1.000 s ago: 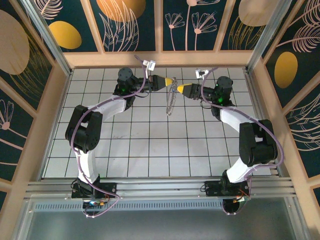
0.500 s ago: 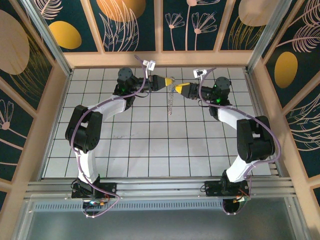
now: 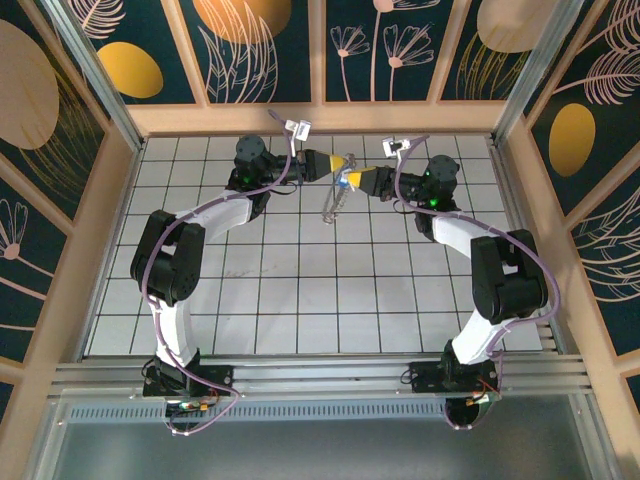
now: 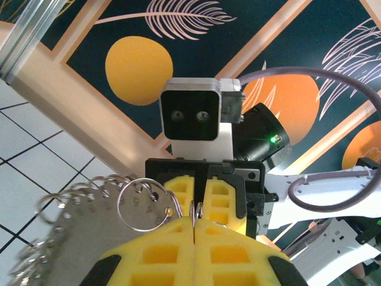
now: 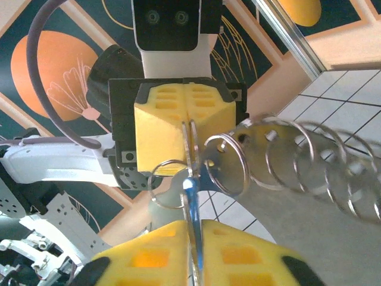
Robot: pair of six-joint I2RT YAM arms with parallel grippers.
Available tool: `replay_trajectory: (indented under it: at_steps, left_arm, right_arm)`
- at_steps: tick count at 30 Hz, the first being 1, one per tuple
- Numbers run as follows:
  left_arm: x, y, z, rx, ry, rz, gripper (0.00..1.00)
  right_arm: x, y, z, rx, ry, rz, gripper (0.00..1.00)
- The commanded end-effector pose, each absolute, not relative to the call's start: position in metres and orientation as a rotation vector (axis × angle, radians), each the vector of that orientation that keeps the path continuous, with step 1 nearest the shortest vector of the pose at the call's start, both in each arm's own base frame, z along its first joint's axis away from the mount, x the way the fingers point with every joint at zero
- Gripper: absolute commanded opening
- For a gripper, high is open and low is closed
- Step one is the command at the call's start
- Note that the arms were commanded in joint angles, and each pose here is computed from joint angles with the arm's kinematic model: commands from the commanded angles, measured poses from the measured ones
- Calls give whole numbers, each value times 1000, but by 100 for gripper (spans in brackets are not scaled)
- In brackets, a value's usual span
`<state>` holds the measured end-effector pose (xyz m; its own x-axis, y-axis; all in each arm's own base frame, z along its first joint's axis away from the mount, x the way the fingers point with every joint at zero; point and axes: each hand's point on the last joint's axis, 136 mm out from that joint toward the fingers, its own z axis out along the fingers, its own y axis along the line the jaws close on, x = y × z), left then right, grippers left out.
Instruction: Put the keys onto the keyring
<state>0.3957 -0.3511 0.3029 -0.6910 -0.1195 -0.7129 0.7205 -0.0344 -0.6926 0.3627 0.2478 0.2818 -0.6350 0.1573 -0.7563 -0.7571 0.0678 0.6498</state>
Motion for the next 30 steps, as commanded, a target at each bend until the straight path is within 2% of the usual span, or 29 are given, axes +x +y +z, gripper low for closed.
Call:
replay_trajectory:
  at_steps: [1, 7, 30]
  left_arm:
    - [388, -349, 330, 684, 1549, -1770, 0]
    - [390, -348, 331, 664, 1547, -1760, 0]
    - [394, -346, 338, 623, 1527, -1744, 0]
  right_arm:
    - [354, 249, 295, -670, 1589, 1642, 7]
    - [353, 249, 293, -663, 1604, 1645, 0]
    - [351, 272, 272, -711, 1689, 1671, 0]
